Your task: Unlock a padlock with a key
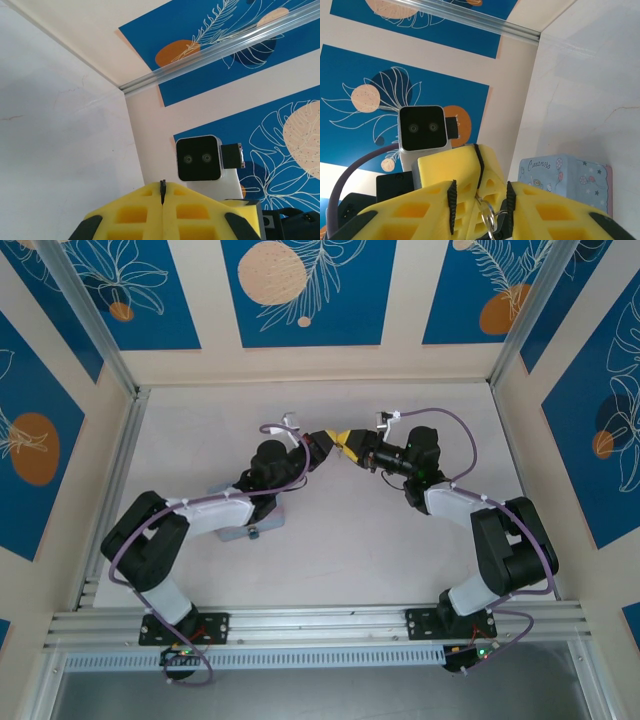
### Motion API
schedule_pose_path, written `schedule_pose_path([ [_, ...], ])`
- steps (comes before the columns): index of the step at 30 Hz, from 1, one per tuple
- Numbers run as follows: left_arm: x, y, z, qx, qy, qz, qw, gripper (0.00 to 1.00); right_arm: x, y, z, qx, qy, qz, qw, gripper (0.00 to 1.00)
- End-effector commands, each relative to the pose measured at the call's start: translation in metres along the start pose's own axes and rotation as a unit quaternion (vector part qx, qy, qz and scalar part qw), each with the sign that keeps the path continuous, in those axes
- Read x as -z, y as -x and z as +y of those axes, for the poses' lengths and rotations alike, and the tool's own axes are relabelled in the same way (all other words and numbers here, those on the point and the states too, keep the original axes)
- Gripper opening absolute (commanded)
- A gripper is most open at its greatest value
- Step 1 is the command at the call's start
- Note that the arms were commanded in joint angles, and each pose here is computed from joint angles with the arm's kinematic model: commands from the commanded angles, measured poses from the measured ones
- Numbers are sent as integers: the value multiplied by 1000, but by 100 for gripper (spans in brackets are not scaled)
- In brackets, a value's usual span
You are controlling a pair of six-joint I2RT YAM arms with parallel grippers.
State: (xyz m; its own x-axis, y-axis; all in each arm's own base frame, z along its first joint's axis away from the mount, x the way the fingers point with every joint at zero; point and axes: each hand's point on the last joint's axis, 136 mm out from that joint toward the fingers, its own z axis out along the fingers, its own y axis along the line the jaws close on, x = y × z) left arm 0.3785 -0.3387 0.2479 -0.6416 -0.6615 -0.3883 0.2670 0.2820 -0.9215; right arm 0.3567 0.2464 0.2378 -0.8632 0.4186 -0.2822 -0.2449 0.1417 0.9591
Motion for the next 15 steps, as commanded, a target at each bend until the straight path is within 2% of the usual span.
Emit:
schedule_pose_path([
  [1,-1,9,0,10,-12,-20,1000,0,-3,-4,10,19,18,13,1000,32],
  [15,-2,9,1,16,-11,-23,1000,0,-1,-10,-2,10,8,17,1000,25],
])
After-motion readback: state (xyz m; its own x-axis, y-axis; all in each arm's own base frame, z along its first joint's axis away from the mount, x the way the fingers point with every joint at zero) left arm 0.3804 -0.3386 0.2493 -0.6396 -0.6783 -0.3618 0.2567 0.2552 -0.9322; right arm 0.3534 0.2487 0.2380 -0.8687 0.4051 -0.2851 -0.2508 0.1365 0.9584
